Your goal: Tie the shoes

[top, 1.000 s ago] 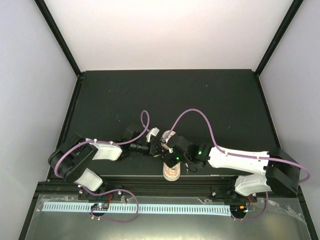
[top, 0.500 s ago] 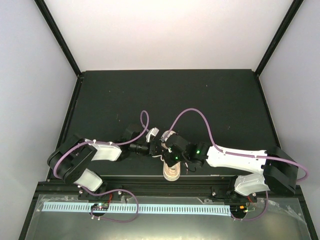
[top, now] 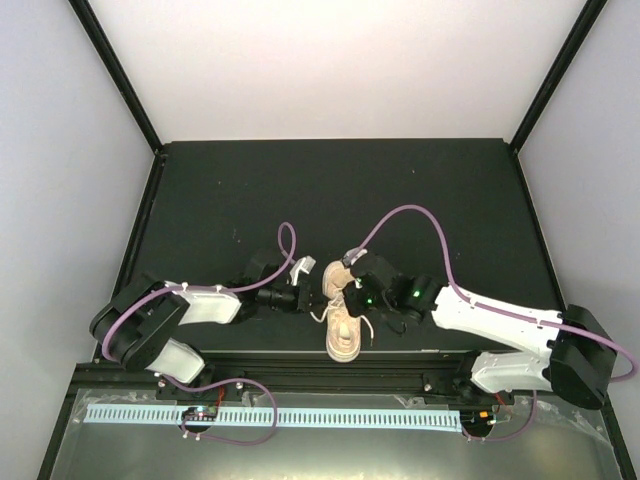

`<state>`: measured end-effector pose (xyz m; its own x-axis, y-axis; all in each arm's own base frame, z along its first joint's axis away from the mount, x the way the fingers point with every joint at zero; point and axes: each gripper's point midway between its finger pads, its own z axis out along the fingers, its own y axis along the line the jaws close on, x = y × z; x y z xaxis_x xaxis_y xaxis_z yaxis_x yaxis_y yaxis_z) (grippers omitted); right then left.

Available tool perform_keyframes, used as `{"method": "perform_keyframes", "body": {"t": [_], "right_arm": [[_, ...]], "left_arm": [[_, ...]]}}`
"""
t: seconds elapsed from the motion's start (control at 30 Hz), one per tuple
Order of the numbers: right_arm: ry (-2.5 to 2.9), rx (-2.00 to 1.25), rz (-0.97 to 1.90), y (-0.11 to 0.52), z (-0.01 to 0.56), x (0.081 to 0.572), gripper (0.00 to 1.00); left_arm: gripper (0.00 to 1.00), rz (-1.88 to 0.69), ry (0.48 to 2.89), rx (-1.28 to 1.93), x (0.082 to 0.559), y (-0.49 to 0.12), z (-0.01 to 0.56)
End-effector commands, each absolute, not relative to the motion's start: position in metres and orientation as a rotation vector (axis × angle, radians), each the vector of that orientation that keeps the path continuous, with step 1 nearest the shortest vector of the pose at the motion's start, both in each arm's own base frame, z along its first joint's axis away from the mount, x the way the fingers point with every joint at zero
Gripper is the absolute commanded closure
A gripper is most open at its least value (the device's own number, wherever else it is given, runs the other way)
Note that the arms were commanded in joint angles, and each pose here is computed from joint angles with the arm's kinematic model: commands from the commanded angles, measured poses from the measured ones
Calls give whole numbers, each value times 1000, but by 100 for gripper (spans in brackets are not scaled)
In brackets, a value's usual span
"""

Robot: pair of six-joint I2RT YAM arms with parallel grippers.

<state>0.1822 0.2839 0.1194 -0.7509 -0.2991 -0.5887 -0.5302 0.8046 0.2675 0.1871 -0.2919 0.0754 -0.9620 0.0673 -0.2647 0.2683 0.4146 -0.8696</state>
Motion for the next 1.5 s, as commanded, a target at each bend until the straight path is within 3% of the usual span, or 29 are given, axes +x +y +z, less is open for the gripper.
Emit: {"method": "perform_keyframes", "body": {"t": [0.0,0.77,1.47], "right_arm": [[2474,-580,551,264,112,192,98],[2545,-402,624,212,85,209,98],[2628,-299,602,192,50,198,98]], "left_arm": [[99,-1514,2478,308,189,-287,72],[98,-1223,2509,175,205,-235,51],[98,-1124,2553,97,207,-203,28]]}}
